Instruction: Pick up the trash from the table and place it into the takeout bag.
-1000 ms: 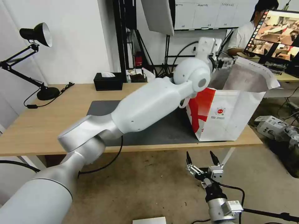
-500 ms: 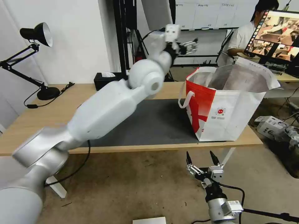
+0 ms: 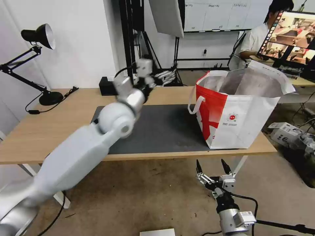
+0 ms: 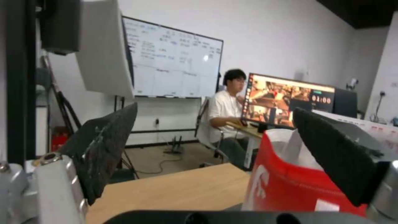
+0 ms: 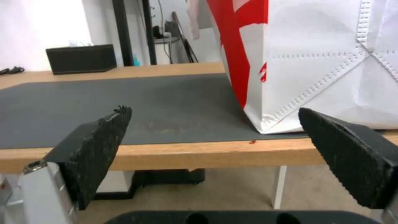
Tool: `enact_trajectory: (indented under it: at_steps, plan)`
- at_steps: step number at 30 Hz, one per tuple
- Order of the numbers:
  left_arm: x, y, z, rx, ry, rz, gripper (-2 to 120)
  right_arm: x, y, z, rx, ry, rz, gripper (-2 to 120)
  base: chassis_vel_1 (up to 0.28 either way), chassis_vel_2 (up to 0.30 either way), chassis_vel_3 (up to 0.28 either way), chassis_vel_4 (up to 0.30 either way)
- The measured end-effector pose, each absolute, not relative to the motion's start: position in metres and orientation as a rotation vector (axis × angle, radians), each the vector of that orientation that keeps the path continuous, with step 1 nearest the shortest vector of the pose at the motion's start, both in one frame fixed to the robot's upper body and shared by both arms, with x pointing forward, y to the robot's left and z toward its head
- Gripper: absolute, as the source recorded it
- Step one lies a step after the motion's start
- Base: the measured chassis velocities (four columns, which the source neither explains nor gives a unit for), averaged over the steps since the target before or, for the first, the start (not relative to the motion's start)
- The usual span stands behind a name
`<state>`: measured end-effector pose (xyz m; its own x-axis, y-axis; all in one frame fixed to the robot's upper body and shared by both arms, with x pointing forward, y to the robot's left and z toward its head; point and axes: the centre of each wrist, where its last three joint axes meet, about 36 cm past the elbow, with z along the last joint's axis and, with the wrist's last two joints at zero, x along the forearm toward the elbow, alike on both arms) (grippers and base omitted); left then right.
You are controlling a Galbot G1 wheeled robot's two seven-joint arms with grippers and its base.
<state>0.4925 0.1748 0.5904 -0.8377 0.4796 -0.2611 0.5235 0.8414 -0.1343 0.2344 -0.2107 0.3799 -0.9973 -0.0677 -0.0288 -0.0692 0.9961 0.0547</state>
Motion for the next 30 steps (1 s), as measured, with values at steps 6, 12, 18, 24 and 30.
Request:
enact_trajectory:
  at_steps: [6,12,18,24,30]
  plan:
    - [0.466,0.217,0.557,0.726,2.797,-0.291,100,0.234,-0.211,0.38,-0.106,3.111,0.087,100,0.0,0.0,0.0,0.0]
    - [0.429,0.249,0.516,0.645,2.833,-0.247,100,0.234,-0.211,0.38,-0.107,3.112,0.087,100,0.0,0.0,0.0,0.0]
    - [0.392,0.265,0.49,0.511,2.873,-0.228,100,0.234,-0.211,0.38,-0.107,3.112,0.087,100,0.0,0.0,0.0,0.0]
    - [0.357,0.272,0.465,0.35,2.924,-0.227,100,0.234,-0.211,0.38,-0.107,3.112,0.087,100,0.0,0.0,0.0,0.0]
    - [0.317,0.276,0.44,0.191,2.961,-0.085,100,0.234,-0.211,0.38,-0.107,3.111,0.087,100,0.0,0.0,0.0,0.0]
